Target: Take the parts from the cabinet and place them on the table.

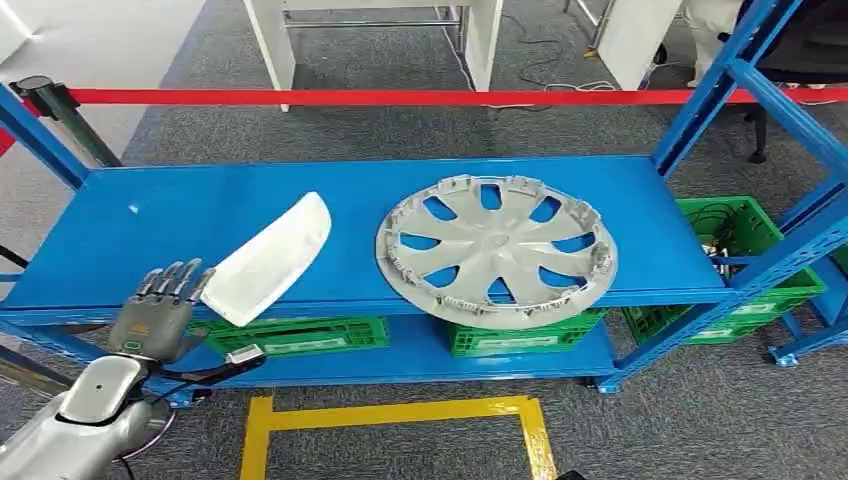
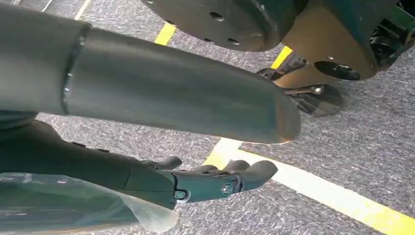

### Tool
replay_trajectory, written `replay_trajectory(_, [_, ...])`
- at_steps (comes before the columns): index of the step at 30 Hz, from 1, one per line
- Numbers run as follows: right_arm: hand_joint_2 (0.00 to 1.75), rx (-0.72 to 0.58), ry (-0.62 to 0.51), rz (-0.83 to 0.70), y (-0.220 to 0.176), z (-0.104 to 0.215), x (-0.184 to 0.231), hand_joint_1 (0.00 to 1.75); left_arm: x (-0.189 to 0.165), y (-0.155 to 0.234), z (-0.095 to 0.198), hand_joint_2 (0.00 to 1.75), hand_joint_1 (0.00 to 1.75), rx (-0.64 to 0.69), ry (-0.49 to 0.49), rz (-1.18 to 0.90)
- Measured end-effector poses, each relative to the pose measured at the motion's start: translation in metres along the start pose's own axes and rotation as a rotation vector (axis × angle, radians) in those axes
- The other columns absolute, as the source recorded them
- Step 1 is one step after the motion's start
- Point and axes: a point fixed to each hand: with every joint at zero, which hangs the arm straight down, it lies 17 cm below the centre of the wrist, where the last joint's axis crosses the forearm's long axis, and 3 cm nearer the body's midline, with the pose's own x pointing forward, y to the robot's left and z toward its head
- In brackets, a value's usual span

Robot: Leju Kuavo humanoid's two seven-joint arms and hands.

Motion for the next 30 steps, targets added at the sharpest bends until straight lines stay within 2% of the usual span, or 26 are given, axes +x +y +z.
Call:
replay_trajectory(15, [0.0, -0.001, -0.001, 0.004, -0.001, 0.0, 0.001, 0.0, 0.0, -0.003, 0.001, 1.75, 0.0, -0.004, -0.002, -0.005])
replay_trajectory(23, [0.0, 0.003, -0.008, 0.022, -0.002, -0.001, 0.006, 0.0, 0.02, 0.016, -0.006, 1.75, 0.0, 0.086, -0.092, -0.049])
replay_trajectory(30, [0.0, 0.011, -0.007, 0.051, -0.001, -0.002, 0.008, 0.0, 0.054, 0.026, -0.012, 1.75, 0.0, 0.121, -0.175, -0.045])
